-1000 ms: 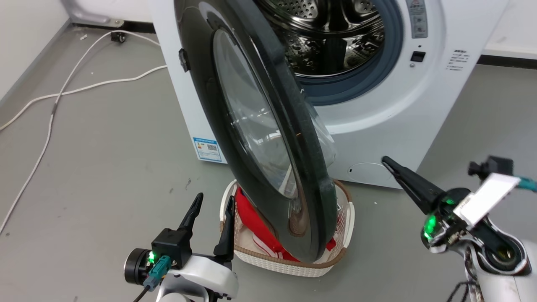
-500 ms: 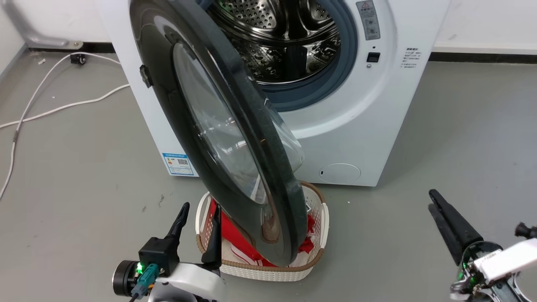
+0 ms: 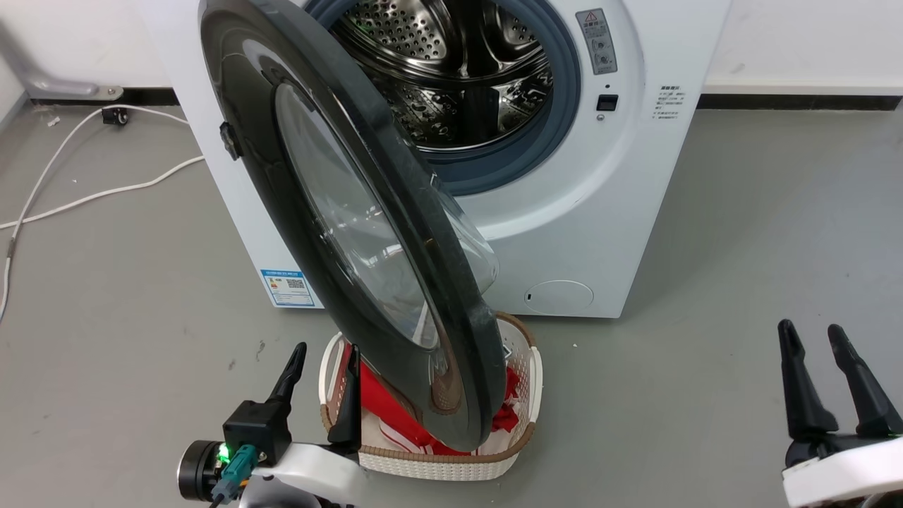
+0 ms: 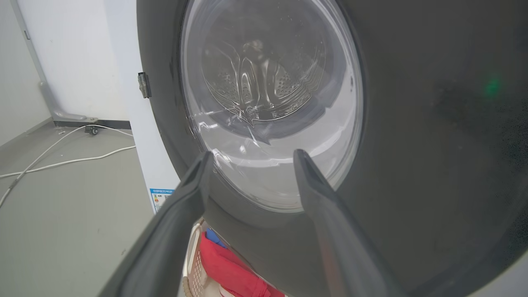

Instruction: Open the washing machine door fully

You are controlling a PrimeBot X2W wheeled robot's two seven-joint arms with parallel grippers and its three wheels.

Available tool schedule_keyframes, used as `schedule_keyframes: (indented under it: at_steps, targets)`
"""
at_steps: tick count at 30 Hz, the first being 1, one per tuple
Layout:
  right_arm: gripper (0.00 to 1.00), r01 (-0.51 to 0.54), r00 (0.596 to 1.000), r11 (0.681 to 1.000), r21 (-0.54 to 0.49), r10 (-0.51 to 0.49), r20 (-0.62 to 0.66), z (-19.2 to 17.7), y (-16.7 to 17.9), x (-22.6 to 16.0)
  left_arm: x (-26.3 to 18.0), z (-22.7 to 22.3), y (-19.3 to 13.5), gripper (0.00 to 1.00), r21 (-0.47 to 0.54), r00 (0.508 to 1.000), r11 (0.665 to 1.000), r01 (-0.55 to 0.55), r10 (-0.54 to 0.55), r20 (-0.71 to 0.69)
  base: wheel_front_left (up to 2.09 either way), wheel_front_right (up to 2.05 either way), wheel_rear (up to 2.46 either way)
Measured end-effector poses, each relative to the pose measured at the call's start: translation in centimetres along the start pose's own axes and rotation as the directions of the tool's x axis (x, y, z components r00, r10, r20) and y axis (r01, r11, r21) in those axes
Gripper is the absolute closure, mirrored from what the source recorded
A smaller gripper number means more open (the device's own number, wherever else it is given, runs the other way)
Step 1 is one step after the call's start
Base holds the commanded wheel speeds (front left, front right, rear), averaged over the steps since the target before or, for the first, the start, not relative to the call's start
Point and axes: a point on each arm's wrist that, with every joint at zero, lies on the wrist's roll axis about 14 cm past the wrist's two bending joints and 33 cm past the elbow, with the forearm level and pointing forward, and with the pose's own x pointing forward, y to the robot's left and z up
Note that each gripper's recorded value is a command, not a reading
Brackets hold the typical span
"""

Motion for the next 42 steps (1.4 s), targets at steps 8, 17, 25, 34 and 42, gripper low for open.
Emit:
schedule_keyframes:
  at_steps: [8, 17, 25, 34, 42]
  targets:
    - [0.0, -0.002, 1.0, 0.963, -0.271, 0.008, 0.02, -0.1, 0.1, -1.2, 0.0, 0.4, -0.2, 0.0, 0.021, 1.0, 1.0, 0.012, -0.013, 0.011, 0.0, 0.0, 0.0]
    - [0.0, 0.001, 0.998, 0.944, -0.329, -0.019, -0.052, -2.7, -0.6, -2.1, -0.4, 0.3, 0.0, 0.0, 0.036, 1.0, 0.999, 0.013, -0.013, 0.008, 0.0, 0.0, 0.0]
    - [0.0, -0.003, 0.999, 0.948, -0.317, -0.012, -0.043, -3.0, -0.2, -1.7, -0.7, 0.0, 0.2, 0.0, 0.047, 1.0, 0.999, 0.014, -0.013, -0.002, 0.0, 0.0, 0.0]
    - [0.0, -0.014, 0.999, 0.951, -0.307, 0.002, -0.04, -3.2, 0.5, -1.3, -0.7, 0.2, 0.5, 1.0, 0.056, 1.0, 0.998, 0.016, -0.016, 0.0, 0.0, 0.0, 0.0]
    - [0.0, -0.021, 0.999, 0.951, -0.309, 0.01, -0.036, -3.1, 0.9, -1.0, 0.5, 4.4, 0.9, 1.0, 0.076, 0.992, 0.997, 0.001, -0.011, 0.127, 0.0, 0.0, 0.0]
